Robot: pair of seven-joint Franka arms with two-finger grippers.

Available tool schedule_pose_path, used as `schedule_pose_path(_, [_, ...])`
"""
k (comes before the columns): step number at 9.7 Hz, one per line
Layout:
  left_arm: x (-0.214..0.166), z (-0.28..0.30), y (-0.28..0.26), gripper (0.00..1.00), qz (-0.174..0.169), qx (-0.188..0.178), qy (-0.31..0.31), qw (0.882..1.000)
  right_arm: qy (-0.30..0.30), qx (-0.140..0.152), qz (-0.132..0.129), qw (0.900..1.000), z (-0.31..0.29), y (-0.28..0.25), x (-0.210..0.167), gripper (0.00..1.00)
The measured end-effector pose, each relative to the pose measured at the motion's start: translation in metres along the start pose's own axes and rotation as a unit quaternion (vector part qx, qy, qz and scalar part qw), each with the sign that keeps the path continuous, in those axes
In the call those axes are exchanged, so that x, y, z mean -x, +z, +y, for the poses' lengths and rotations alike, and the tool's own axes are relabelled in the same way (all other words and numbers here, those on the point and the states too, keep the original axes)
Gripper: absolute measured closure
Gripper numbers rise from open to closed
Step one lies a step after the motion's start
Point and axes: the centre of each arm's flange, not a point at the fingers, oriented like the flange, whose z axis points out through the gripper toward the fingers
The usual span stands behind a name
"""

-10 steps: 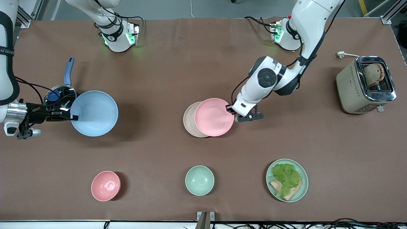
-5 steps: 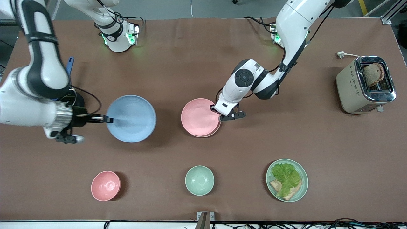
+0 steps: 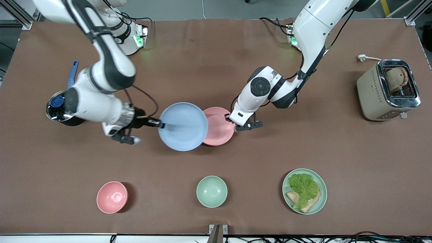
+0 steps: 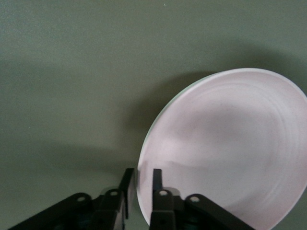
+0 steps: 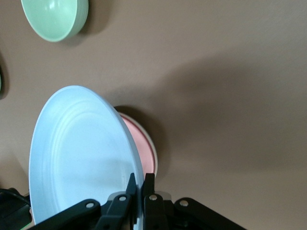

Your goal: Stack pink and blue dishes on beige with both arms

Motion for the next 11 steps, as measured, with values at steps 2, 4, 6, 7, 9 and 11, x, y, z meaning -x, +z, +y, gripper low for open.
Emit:
schedule_pose_path(2, [-0.014,-0.001,-0.024,0.41,0.009,-0.001,-0.007,1.000,0.000,-0.001,0.018,1.000,-0.005,0.034,0.025,0.93])
schedule_pose_path(4, [-0.057,-0.022,-0.104,0.13,0.037,-0.012,-0.023,0.999,-0.005,-0.005,0.044,0.999,-0.002,0.057,0.041,0.93])
schedule_pose_path(6, [-0.109,-0.071,-0.213,0.00,0.071,-0.030,-0.012,0.997,-0.002,-0.010,0.054,0.998,-0.010,0.079,0.058,0.93])
schedule_pose_path(7, [-0.129,-0.094,-0.263,0.00,0.076,-0.043,0.005,0.996,-0.003,-0.013,0.056,0.998,-0.014,0.089,0.064,0.93])
schedule_pose_path(9, [-0.154,-0.131,-0.356,0.00,0.059,-0.071,0.043,0.995,-0.008,-0.023,0.071,0.997,-0.019,0.113,0.070,0.93])
schedule_pose_path(11, [-0.158,-0.165,-0.423,0.00,0.044,-0.088,0.095,0.991,-0.008,-0.027,0.077,0.997,-0.017,0.136,0.073,0.93])
